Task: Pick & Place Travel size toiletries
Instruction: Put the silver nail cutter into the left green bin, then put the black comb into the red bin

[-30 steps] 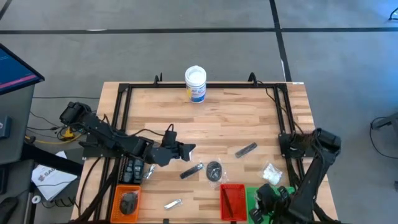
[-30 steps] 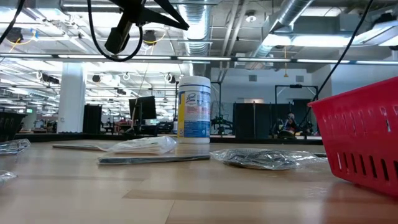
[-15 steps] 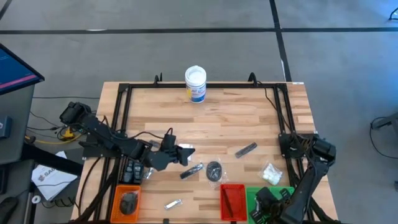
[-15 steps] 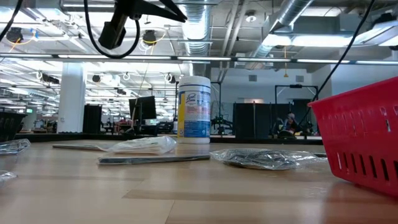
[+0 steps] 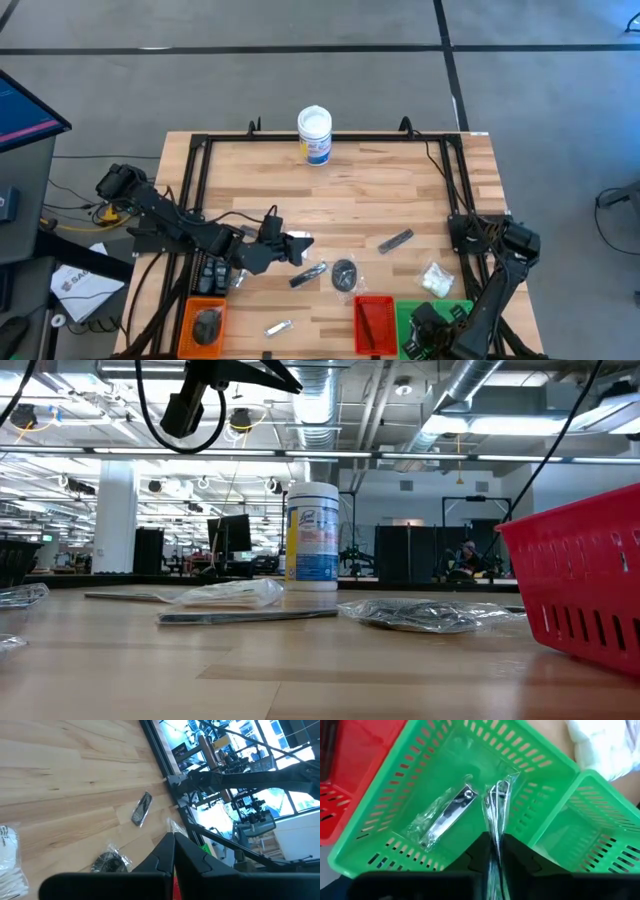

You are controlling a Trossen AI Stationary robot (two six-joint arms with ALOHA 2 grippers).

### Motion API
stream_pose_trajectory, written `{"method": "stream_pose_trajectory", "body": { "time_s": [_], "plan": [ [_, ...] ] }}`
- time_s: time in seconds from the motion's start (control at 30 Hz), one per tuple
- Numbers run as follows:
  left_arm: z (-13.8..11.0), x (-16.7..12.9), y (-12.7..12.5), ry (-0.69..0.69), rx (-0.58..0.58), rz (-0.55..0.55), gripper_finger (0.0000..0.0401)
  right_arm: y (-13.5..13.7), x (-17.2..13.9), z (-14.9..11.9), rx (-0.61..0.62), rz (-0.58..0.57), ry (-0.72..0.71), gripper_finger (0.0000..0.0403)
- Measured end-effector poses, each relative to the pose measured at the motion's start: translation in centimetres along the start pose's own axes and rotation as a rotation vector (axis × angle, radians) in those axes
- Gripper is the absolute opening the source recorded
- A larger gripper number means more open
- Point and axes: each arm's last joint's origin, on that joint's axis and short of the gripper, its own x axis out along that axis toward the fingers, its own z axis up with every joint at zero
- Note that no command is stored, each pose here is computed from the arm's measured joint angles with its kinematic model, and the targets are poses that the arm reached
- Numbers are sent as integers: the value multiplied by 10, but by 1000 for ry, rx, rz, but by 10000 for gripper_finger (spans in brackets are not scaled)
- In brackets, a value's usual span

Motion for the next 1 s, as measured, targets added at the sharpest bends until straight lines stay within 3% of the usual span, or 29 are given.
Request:
{"method": "stream_pose_trajectory", "body": {
  "time_s": [0.23, 0.63, 1.0],
  "plan": [
    [0, 0, -1, -1, -3, -4, 0, 1, 0, -1, -13, 11, 11, 61],
    [0, 0, -1, -1, -6, -6, 0, 3, -9, -1, -80, 37, 15, 66],
    [0, 0, -1, -2, -6, -7, 0, 9, -49, 10, -184, 134, -163, 66]
  ]
}}
